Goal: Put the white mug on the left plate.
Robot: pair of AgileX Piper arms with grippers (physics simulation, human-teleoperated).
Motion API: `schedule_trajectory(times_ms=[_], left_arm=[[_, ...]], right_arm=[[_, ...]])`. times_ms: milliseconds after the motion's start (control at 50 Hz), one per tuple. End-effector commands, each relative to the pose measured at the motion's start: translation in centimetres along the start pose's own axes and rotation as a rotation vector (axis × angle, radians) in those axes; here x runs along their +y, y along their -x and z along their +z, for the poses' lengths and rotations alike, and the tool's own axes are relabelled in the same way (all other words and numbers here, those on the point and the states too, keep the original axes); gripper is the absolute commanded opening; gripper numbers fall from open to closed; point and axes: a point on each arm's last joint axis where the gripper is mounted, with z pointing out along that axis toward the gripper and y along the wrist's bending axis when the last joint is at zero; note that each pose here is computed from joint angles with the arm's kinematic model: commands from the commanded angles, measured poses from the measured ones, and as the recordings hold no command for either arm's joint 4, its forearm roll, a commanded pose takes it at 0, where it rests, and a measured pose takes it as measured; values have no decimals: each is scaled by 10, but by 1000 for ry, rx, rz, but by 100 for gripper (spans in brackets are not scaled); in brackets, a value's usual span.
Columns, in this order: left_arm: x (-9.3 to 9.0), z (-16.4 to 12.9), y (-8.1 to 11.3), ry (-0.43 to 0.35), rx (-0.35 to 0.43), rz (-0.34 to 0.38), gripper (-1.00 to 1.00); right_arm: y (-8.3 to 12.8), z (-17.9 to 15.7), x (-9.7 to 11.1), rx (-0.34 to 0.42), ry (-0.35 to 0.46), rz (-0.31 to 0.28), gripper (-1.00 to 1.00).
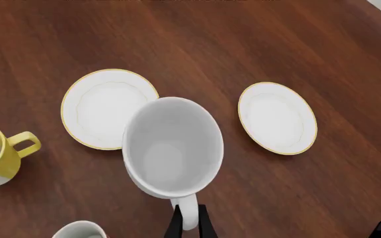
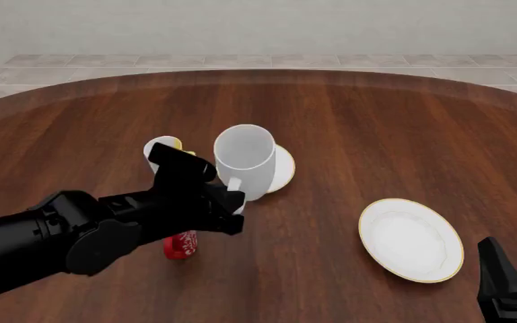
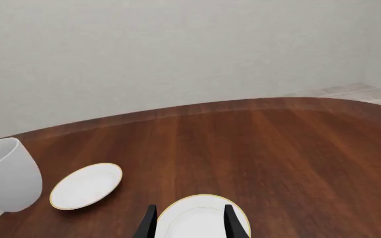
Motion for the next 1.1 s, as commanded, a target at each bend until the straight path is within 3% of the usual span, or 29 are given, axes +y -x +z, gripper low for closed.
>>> schedule_trajectory(times_ms=[20, 140, 340, 760, 860, 1100], left_arm=[[4, 4, 11, 20, -1, 24, -100], [1, 9, 21, 17, 1, 25, -100], [14, 18, 40, 59, -5, 11, -100], [39, 51, 51, 126, 25, -38, -100], [38, 67, 47, 124, 55, -36, -100], [36, 81, 61, 119, 47, -32, -100]], right_arm=[[0, 0, 0, 0, -1, -1, 100], [0, 0, 0, -1, -3, 1, 100], [0, 0, 0, -1, -7, 3, 100], [0, 0, 0, -5, -8, -2, 100], [1, 0, 0, -7, -9, -4, 100], [1, 0, 0, -8, -5, -11, 100]])
